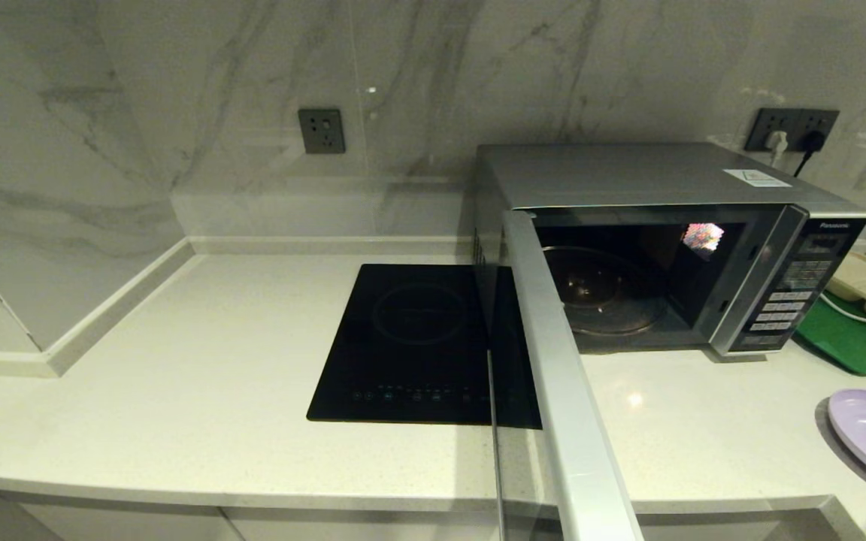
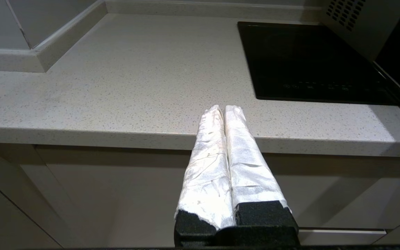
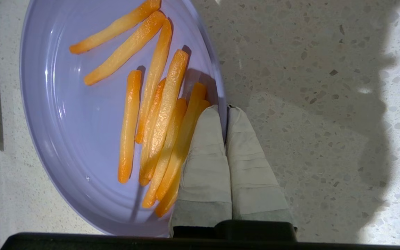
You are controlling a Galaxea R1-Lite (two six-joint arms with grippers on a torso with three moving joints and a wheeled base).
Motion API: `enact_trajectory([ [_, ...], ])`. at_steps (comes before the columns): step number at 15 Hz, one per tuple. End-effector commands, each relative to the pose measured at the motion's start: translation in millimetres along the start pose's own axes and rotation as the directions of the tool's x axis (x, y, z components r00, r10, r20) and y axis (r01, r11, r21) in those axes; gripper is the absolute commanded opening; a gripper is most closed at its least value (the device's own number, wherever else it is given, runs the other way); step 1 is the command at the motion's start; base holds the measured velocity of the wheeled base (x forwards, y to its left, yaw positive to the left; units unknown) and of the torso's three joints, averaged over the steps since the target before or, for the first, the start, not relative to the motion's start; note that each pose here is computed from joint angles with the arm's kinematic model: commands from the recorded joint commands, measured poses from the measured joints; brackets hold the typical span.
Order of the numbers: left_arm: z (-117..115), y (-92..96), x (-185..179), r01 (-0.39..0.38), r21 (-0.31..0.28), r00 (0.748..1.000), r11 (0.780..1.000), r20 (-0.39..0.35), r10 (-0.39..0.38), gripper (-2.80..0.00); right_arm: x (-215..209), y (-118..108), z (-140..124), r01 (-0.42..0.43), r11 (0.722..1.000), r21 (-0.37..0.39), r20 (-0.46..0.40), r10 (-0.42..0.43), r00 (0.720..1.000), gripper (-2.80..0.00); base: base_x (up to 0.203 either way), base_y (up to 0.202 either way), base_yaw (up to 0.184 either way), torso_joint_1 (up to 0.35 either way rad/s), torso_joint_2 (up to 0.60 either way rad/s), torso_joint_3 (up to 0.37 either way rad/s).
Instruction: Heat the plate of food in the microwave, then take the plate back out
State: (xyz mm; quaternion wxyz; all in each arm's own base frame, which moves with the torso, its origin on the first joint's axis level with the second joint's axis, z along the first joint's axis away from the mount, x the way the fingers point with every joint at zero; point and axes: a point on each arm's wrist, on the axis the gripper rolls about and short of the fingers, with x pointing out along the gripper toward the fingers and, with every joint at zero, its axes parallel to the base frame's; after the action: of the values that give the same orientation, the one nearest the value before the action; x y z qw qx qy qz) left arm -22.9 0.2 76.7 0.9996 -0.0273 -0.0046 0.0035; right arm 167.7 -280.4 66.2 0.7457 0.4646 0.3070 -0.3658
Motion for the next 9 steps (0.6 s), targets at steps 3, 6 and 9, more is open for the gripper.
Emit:
enact_trajectory([
  [3, 0.0, 0.0, 0.0, 0.0, -0.001, 1.0, 1.0, 0.0, 0.0, -2.8, 6.6, -3.1, -1.4, 0.005, 1.0, 0.006, -0.019, -0.005, 1.0, -2.8, 0.0, 0.0, 0.0, 0.0, 0.0, 0.0],
  [6, 0.0, 0.0, 0.0, 0.0, -0.001, 1.0, 1.0, 0.0, 0.0, -2.8, 7.2, -3.9, -1.4, 0.006, 1.0, -0.016, -0.021, -0.007, 1.0, -2.8, 0.0, 0.0, 0.0, 0.0, 0.0, 0.0],
  [9, 0.0, 0.0, 0.0, 0.0, -0.001, 1.0, 1.0, 0.0, 0.0, -2.8, 9.1, -4.5, -0.9, 0.006, 1.0, -0.019, -0.015, -0.006, 1.0, 0.0, 0.0, 0.0, 0.0, 0.0, 0.0, 0.0],
])
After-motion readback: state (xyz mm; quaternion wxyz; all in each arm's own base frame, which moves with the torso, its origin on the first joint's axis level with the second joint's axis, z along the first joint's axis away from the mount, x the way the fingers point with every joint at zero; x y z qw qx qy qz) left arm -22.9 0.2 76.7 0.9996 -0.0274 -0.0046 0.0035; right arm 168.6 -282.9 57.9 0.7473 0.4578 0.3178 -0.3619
